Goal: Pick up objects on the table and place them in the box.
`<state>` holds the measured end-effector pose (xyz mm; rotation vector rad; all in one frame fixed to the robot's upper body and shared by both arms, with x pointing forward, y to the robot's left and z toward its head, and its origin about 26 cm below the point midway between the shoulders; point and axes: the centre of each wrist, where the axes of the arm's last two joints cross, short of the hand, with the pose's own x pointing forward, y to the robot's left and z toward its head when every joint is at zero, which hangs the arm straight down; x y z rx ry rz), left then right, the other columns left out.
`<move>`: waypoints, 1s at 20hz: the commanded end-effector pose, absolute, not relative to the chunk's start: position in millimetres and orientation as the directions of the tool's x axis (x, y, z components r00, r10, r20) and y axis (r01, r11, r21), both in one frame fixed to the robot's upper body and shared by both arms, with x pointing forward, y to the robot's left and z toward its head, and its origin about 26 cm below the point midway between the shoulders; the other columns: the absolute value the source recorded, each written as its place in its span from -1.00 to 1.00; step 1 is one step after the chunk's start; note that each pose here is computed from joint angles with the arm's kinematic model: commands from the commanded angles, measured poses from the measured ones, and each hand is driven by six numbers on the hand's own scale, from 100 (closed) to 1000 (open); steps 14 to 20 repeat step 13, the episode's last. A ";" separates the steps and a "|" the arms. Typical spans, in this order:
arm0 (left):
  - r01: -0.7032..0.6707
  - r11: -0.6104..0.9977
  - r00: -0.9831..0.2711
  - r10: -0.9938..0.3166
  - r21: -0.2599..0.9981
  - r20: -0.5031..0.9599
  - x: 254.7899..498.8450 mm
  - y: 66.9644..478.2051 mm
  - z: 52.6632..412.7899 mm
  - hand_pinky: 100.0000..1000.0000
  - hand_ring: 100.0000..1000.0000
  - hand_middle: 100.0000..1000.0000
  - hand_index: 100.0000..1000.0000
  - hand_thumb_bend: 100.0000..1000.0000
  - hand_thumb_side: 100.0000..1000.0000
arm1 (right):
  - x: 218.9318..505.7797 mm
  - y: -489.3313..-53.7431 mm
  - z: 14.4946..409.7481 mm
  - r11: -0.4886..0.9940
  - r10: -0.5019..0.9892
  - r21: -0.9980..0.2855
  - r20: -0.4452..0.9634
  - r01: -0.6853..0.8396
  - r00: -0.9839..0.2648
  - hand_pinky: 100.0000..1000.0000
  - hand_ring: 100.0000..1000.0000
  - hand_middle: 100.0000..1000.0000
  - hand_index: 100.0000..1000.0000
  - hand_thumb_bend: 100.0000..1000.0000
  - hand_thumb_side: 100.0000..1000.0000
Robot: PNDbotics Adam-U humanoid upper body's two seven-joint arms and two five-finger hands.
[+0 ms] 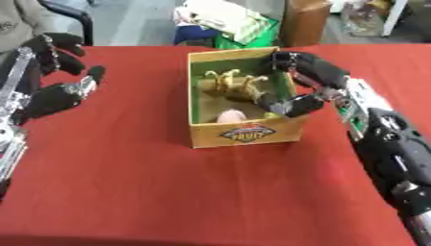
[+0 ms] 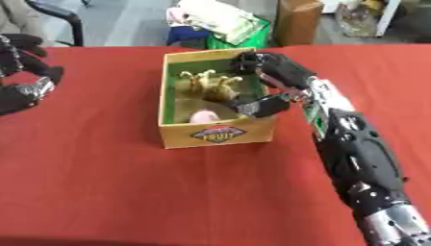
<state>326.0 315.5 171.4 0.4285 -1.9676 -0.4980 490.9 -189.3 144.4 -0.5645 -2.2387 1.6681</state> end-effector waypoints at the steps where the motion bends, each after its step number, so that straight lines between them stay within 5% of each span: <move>1: -0.116 0.846 -0.425 -0.516 0.521 0.743 324.4 323.8 178.5 0.10 0.04 0.07 0.43 -0.29 -0.81 | 491.9 -210.3 174.3 0.315 0.481 -0.930 -0.016 0.190 -0.877 0.02 0.38 0.41 0.50 -0.92 -0.10; 13: -0.168 0.846 -0.355 -0.531 0.507 0.769 314.2 340.6 156.0 0.10 0.05 0.08 0.44 -0.32 -0.81 | 465.5 -306.1 191.0 0.446 0.523 -0.887 0.153 0.116 -0.839 -0.11 0.32 0.30 0.39 -1.00 -0.34; 20: -0.168 0.846 -0.355 -0.531 0.507 0.769 314.2 340.6 156.0 0.10 0.05 0.08 0.44 -0.32 -0.81 | 465.5 -306.1 191.0 0.446 0.523 -0.887 0.153 0.116 -0.839 -0.11 0.32 0.30 0.39 -1.00 -0.34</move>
